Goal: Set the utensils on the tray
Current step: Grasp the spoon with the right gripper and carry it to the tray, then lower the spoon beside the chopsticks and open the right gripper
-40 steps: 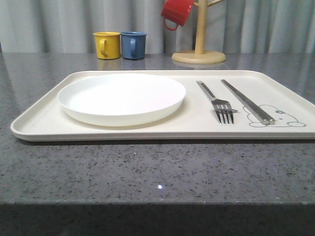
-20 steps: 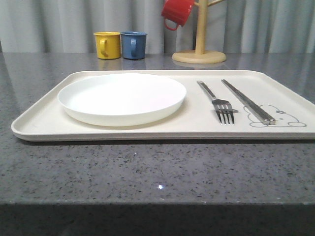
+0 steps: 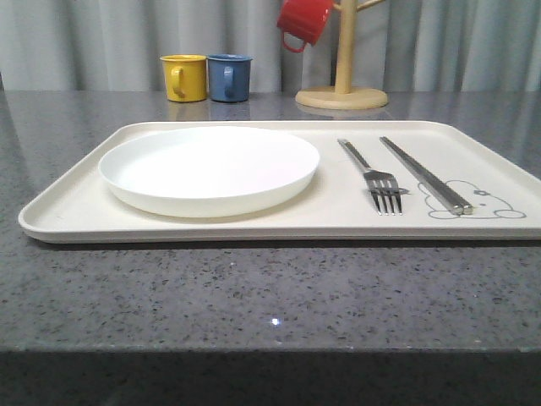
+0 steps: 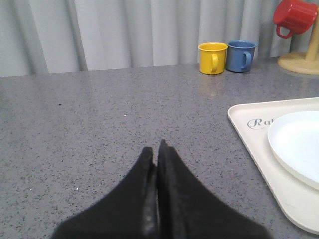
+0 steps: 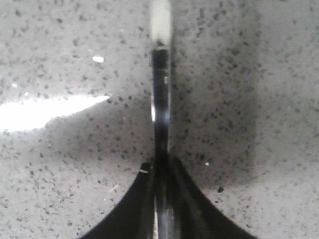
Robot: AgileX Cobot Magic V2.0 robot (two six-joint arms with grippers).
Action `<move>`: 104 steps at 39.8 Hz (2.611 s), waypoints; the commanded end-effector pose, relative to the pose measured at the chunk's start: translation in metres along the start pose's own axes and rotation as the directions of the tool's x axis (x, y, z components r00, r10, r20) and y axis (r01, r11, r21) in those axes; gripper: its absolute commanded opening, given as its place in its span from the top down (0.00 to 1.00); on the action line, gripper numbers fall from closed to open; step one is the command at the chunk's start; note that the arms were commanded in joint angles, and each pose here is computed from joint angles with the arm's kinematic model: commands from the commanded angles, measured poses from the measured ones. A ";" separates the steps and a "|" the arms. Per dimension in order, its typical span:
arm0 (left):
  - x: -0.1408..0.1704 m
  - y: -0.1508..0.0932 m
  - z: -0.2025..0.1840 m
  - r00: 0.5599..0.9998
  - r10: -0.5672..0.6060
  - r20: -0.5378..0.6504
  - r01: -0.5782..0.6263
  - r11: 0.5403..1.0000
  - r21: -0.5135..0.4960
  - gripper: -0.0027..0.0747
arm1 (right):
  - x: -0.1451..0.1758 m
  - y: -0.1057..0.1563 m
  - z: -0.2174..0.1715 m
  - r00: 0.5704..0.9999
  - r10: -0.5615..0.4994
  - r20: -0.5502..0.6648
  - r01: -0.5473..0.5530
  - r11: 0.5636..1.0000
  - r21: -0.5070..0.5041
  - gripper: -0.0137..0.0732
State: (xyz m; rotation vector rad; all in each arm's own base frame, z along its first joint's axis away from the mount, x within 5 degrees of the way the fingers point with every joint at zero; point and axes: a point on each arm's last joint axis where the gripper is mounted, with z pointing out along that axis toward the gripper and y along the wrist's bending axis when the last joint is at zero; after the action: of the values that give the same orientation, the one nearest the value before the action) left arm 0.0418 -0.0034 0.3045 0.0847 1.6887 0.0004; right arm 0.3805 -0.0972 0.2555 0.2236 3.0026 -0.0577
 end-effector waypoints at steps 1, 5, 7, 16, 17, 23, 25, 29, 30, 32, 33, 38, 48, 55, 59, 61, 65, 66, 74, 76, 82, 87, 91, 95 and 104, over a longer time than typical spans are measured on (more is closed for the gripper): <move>-0.015 0.001 -0.002 0.995 -0.004 0.096 0.005 1.000 -0.010 0.99 | 0.011 -0.001 -0.027 0.999 -0.008 -0.034 0.008 1.000 -0.001 0.87; -0.015 0.001 -0.002 0.995 -0.004 0.096 0.005 1.000 -0.010 0.99 | 0.013 -0.001 -0.038 1.000 -0.005 -0.003 0.005 1.000 0.004 0.87; -0.015 0.001 -0.002 0.995 -0.004 0.096 0.005 1.000 -0.010 0.99 | 0.013 -0.001 -0.046 1.000 0.007 0.021 -0.007 1.000 0.005 0.87; -0.015 0.001 -0.002 0.995 -0.004 0.096 0.005 1.000 -0.010 0.99 | 0.027 0.014 -0.100 0.985 0.037 0.170 -0.037 0.999 -0.001 0.87; -0.015 0.001 -0.002 0.995 -0.004 0.096 0.005 1.000 -0.010 0.99 | 0.029 0.017 -0.106 0.982 0.045 0.185 -0.045 0.999 -0.005 0.87; -0.015 0.001 -0.002 0.995 -0.004 0.096 0.005 1.000 -0.010 0.99 | 0.041 0.045 -0.129 0.969 0.036 0.245 -0.028 0.999 -0.035 0.87; -0.015 0.001 -0.002 0.995 -0.004 0.096 0.005 1.000 -0.010 0.99 | 0.044 0.058 -0.134 0.966 0.023 0.257 -0.009 0.998 -0.056 0.87; -0.015 0.001 -0.002 0.995 -0.004 0.096 0.005 1.000 -0.010 0.99 | 0.049 0.086 -0.138 0.966 -0.007 0.259 0.037 0.993 -0.111 0.87; -0.015 0.001 -0.002 0.995 -0.004 0.096 0.005 1.000 -0.010 0.99 | 0.050 0.096 -0.138 0.966 -0.024 0.257 0.060 0.990 -0.131 0.87; -0.015 0.001 -0.002 0.995 -0.004 0.096 0.005 1.000 -0.010 0.99 | 0.051 0.108 -0.137 0.968 -0.042 0.248 0.084 0.983 -0.160 0.87; -0.015 0.001 -0.002 0.995 -0.004 0.096 0.005 1.000 -0.010 0.99 | 0.052 0.115 -0.136 0.968 -0.057 0.242 0.101 0.980 -0.172 0.87; -0.015 0.001 -0.002 0.995 -0.004 0.096 0.005 1.000 -0.010 0.99 | 0.052 0.139 -0.126 0.975 -0.089 0.205 0.133 0.967 -0.216 0.87; -0.015 0.001 -0.002 0.995 -0.004 0.096 0.005 1.000 -0.010 0.99 | 0.049 0.166 -0.106 0.980 -0.136 0.144 0.166 0.961 -0.220 0.87; -0.015 0.001 -0.002 0.995 -0.004 0.096 0.005 1.000 -0.010 0.99 | 0.043 0.170 -0.086 0.987 -0.134 0.090 0.150 0.966 -0.212 0.87; -0.015 0.001 -0.002 0.995 -0.004 0.096 0.005 1.000 -0.010 0.99 | 0.047 0.170 -0.072 0.990 -0.135 0.038 0.140 0.969 -0.203 0.87; -0.015 0.001 -0.002 0.995 -0.004 0.096 0.005 1.000 -0.010 0.99 | 0.050 0.169 -0.066 0.990 -0.137 0.015 0.137 0.970 -0.198 0.87; -0.015 0.001 -0.002 0.995 -0.004 0.096 0.005 1.000 -0.010 0.99 | 0.050 0.168 -0.060 0.991 -0.135 0.013 0.135 0.973 -0.187 0.87; -0.015 0.001 -0.002 0.995 -0.004 0.096 0.005 1.000 -0.010 0.99 | 0.050 0.169 -0.059 0.991 -0.131 0.020 0.132 0.973 -0.188 0.87; -0.015 0.001 -0.002 0.995 -0.004 0.096 0.005 1.000 -0.010 0.99 | 0.048 0.169 -0.058 0.996 -0.092 0.023 0.094 0.977 -0.191 0.87; -0.015 0.001 -0.002 0.995 -0.004 0.096 0.005 1.000 -0.010 0.99 | 0.048 0.169 -0.057 0.996 -0.089 0.023 0.092 0.977 -0.191 0.87; -0.015 0.001 -0.002 0.995 -0.004 0.096 0.005 1.000 -0.010 0.99 | 0.046 0.171 -0.049 0.997 -0.079 0.001 0.077 0.979 -0.187 0.87; -0.015 0.001 -0.002 0.995 -0.004 0.096 0.005 1.000 -0.010 0.99 | 0.043 0.173 -0.041 0.997 -0.072 -0.015 0.068 0.981 -0.182 0.87; -0.015 0.001 -0.002 0.995 -0.004 0.096 0.005 1.000 -0.010 0.99 | 0.042 0.173 -0.040 0.998 -0.062 -0.013 0.058 0.982 -0.182 0.87; -0.015 0.001 -0.002 0.995 -0.004 0.096 0.005 1.000 -0.010 0.99 | 0.042 0.173 -0.041 0.998 -0.054 -0.010 0.051 0.982 -0.180 0.84; -0.015 0.001 -0.002 0.995 -0.004 0.096 0.005 1.000 -0.010 0.99 | 0.039 0.172 -0.045 0.998 -0.055 0.011 0.056 0.983 -0.175 0.49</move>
State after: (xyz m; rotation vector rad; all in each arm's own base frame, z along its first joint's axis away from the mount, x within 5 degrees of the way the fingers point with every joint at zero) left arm 0.0418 -0.0034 0.3045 0.0847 1.6887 0.0004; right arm 0.3683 0.0842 0.2631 0.1326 3.0282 0.2083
